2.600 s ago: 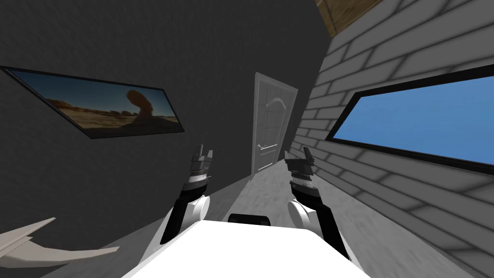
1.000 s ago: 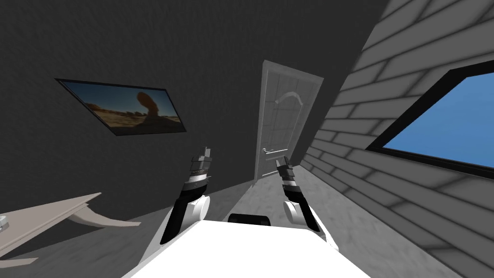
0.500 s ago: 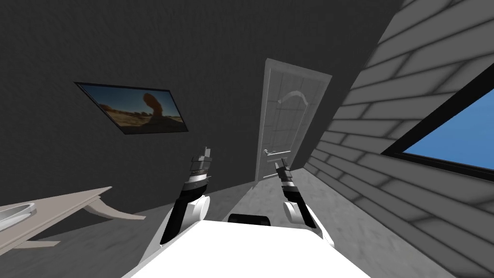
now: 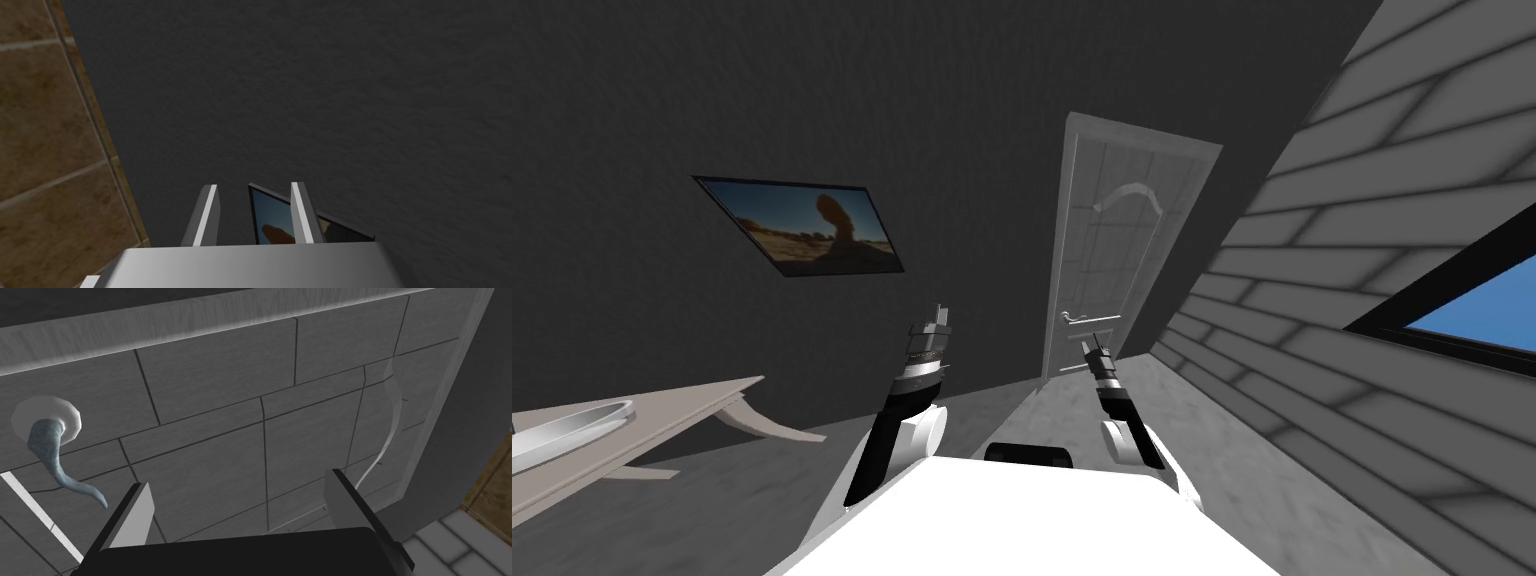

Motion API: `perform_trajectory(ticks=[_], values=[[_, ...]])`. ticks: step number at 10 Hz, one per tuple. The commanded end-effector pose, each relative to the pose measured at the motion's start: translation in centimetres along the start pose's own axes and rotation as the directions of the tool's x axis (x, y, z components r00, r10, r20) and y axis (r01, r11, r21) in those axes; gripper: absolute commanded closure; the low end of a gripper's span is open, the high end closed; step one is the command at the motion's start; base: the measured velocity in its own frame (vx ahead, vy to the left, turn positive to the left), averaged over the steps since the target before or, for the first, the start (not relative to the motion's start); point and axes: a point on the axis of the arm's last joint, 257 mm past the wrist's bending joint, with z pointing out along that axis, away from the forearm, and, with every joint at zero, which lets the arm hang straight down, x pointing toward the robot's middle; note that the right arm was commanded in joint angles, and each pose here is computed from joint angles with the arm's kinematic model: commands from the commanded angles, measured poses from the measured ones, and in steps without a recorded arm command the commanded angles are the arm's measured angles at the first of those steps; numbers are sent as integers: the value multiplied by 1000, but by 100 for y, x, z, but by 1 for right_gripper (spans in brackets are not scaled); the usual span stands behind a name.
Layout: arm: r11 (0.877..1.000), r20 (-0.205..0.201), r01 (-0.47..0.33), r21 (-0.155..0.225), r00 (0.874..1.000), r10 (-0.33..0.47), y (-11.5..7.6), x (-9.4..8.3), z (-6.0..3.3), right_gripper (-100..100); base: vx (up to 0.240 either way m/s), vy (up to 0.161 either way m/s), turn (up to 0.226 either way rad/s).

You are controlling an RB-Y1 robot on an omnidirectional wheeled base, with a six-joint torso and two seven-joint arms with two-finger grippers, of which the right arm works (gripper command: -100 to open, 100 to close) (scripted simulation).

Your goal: Pull the door open

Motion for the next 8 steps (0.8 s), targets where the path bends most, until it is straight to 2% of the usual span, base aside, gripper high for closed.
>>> perform_trajectory(ticks=[1,7,8], values=[[1000,-5,15,23,1000,-14,-134,-41,1,-100,40,-52,96],[992,-8,58,112,998,-57,-583,-251,-110,-100,38,-50,92],[991,-7,58,118,998,-58,-611,-261,-125,-100,34,-45,48]])
